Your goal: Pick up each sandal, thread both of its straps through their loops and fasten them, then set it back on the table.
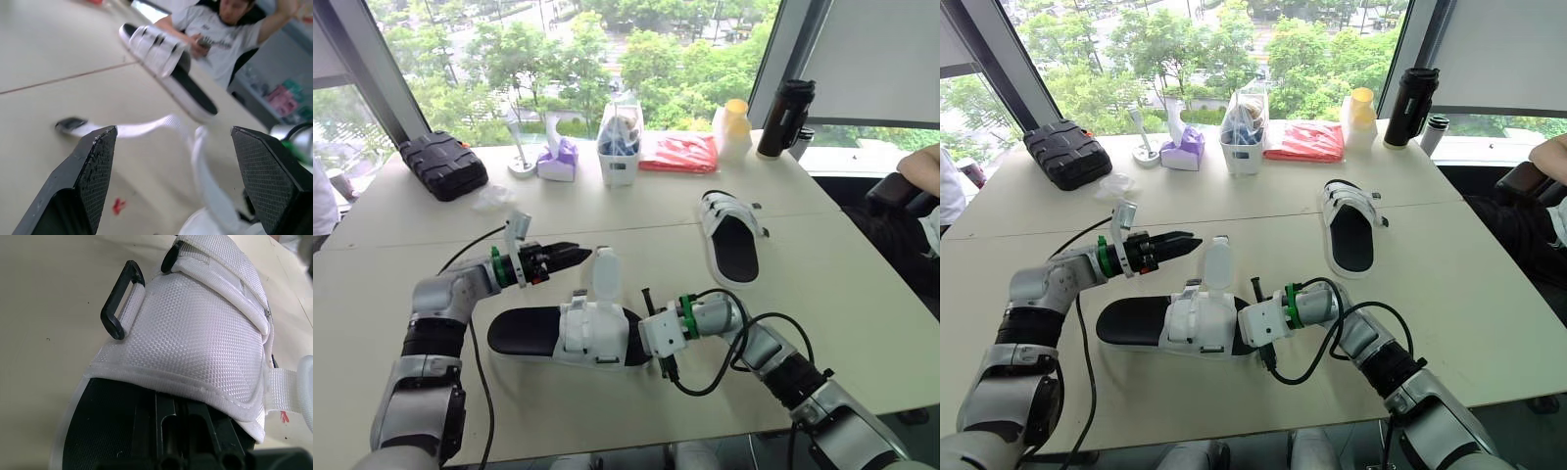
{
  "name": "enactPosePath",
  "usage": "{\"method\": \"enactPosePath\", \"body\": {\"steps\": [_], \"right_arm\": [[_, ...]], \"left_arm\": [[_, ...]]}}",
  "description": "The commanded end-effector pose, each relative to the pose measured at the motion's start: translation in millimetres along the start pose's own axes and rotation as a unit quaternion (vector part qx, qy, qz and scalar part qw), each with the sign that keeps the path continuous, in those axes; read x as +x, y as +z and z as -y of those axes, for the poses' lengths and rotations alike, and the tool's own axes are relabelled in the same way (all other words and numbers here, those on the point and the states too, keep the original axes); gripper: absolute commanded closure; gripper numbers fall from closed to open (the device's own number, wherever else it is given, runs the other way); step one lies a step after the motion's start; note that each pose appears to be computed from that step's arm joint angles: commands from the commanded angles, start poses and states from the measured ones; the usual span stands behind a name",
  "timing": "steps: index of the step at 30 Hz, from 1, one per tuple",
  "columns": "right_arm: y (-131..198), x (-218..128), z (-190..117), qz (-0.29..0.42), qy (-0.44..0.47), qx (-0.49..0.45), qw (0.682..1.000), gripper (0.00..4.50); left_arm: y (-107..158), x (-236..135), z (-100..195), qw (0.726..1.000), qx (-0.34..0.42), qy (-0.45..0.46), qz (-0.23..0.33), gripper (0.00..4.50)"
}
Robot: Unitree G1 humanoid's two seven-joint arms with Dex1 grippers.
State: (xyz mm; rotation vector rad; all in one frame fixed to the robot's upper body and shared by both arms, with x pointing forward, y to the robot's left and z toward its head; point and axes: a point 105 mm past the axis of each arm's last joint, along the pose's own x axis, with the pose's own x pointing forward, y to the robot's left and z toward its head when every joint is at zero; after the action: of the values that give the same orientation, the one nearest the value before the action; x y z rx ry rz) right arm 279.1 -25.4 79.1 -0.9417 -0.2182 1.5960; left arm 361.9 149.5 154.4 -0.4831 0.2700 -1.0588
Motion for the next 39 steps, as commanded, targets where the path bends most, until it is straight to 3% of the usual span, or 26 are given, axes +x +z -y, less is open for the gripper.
{"method": "enactPosePath", "body": {"steps": [1,16,31,39], "right_arm": [[-27,1,-21,-0.052,0.035,0.037,0.997,4.50],[-30,-3,-22,-0.061,0.033,0.035,0.997,4.50],[-31,-1,-20,-0.064,0.029,0.031,0.997,4.50],[-31,0,-19,-0.063,0.026,0.029,0.997,4.50]], "left_arm": [[9,0,12,0.999,-0.023,-0.029,0.018,0.68],[-39,29,13,0.995,-0.057,-0.037,-0.076,0.68],[-3,77,-2,0.990,-0.137,-0.021,0.028,0.68],[7,87,-6,0.991,-0.125,-0.008,0.045,0.68]]}}
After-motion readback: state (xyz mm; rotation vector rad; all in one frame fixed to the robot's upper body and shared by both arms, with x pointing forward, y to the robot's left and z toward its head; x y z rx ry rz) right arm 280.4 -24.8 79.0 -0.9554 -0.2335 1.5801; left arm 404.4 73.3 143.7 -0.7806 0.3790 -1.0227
